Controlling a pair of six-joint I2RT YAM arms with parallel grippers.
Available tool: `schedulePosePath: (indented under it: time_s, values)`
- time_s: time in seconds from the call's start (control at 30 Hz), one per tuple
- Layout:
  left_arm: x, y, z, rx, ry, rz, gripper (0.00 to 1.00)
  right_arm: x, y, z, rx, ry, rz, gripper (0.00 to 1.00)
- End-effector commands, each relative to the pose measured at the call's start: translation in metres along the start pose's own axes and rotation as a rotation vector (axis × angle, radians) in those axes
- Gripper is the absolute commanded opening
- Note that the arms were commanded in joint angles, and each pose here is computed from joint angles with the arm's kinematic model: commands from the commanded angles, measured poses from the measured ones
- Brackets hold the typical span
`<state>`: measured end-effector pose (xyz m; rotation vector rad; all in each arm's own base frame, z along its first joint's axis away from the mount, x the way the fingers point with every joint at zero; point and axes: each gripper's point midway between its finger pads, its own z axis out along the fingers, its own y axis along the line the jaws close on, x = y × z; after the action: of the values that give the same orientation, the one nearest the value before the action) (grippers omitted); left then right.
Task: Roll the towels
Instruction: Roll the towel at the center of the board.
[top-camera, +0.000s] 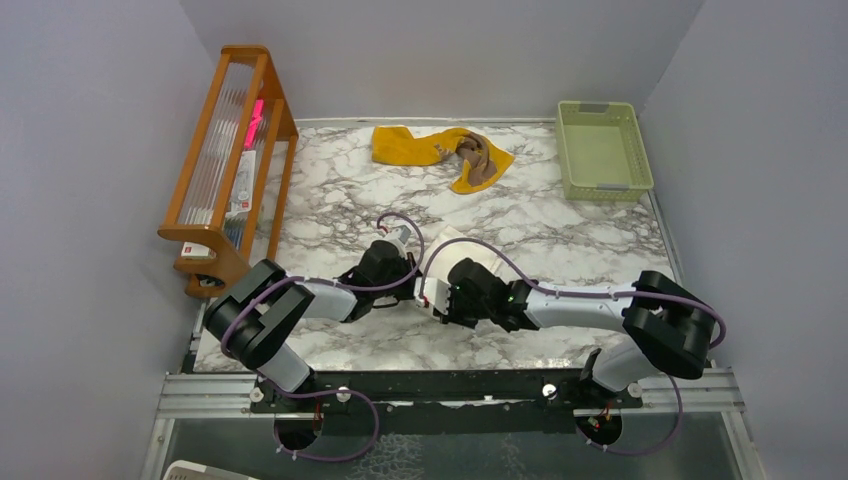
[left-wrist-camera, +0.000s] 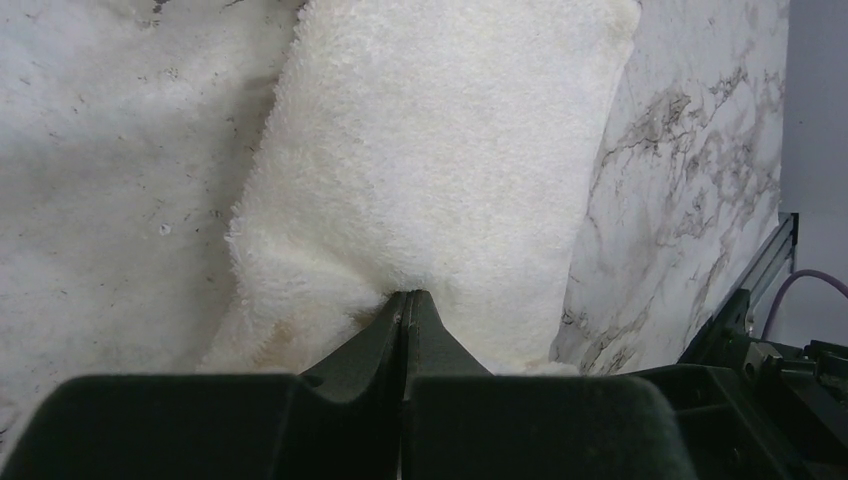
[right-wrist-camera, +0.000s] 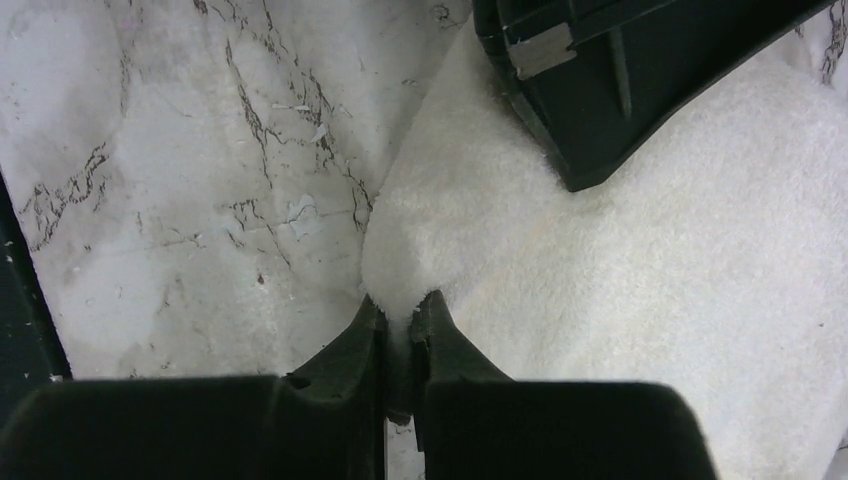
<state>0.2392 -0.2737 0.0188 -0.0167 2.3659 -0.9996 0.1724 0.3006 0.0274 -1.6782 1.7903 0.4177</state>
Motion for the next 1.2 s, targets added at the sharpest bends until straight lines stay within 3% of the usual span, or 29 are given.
schedulePosePath:
  time_s: [0.0,0.1,0.2,0.37,0.47,0.87,1.17]
  values:
    - [0.033,0.071,-0.014,-0.285,0.123,0.044,0.00,0.005,-0.007,-0.002,0.059,0.049,0.097,0.01]
    - [0.012,0.060,-0.020,-0.274,0.095,0.049,0.00,-0.016,-0.016,-0.011,0.092,-0.019,0.174,0.01]
    - [-0.028,0.043,-0.033,-0.256,0.017,0.066,0.00,-0.038,-0.026,-0.023,0.136,-0.104,0.357,0.01]
    - [-0.094,0.018,-0.070,-0.235,-0.128,0.092,0.22,-0.055,-0.024,-0.033,0.078,-0.250,0.647,0.01]
    - [-0.111,0.004,-0.086,-0.219,-0.167,0.110,0.31,-0.056,-0.023,-0.034,0.037,-0.316,0.797,0.01]
    - [-0.074,-0.004,-0.083,-0.081,-0.100,0.015,0.32,-0.047,-0.023,-0.037,-0.237,-0.467,1.239,0.01]
    - [-0.067,-0.022,-0.069,0.053,-0.066,-0.016,0.32,-0.033,-0.011,-0.022,-0.512,-0.406,1.461,0.01]
